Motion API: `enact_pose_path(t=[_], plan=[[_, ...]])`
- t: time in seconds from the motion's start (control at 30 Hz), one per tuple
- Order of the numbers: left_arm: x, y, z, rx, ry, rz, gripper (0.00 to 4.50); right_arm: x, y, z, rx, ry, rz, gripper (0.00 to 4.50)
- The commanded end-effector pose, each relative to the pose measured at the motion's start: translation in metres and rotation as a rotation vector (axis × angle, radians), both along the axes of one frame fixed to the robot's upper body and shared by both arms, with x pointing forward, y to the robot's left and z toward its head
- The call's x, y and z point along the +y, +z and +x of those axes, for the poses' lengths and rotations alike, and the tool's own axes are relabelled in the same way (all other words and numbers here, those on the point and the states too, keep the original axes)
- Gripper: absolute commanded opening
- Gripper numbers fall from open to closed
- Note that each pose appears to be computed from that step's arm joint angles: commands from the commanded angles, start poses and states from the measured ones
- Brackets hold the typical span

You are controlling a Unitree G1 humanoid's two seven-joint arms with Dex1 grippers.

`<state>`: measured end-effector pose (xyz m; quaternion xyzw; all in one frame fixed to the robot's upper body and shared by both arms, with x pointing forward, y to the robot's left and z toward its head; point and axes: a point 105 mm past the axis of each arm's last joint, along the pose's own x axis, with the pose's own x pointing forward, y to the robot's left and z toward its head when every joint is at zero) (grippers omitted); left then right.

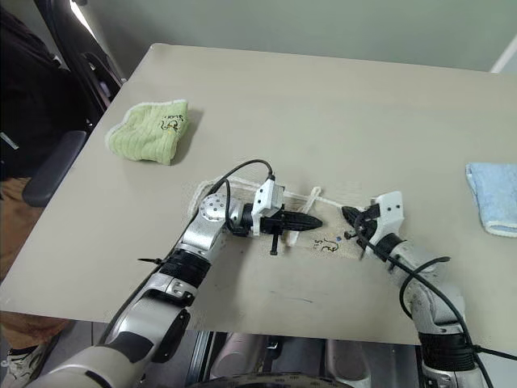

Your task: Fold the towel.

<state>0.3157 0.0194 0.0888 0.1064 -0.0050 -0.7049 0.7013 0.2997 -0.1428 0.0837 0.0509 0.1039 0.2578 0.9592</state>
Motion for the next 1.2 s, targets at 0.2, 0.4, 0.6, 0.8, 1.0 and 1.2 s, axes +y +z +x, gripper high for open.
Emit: enact_pose_path(t=[0.2,0.4,0.6,0.8,1.0,1.2], plan=[[0.005,-0.021,-0.002,0.017,-0.025,0.164,0.02,0.006,-0.012,0.013,-0.068,-0.017,-0.217,0.0],[0.023,-0.029,0.004,0.041,0.005,0.266,0.02,-0.002,0.009,0.018,-0.13,-0.025,-0.202,0.0],[0.025,0.016,0.011,0.116,0.014,0.069,0.39,-0.007,0.052,0.009,-0.123,0.001,0.026,0.0],[0.038,0.062,0.02,0.15,0.062,-0.06,2.37,-0.015,0.073,-0.013,-0.063,0.076,0.12,1.28],[0.069,0.081,0.024,0.147,0.137,-0.075,4.46,-0.033,0.055,-0.042,0.104,0.099,0.136,3.32],[0.108,0.08,0.038,0.108,0.342,-0.016,4.5,-0.028,0.065,-0.053,0.115,0.126,0.209,4.46]])
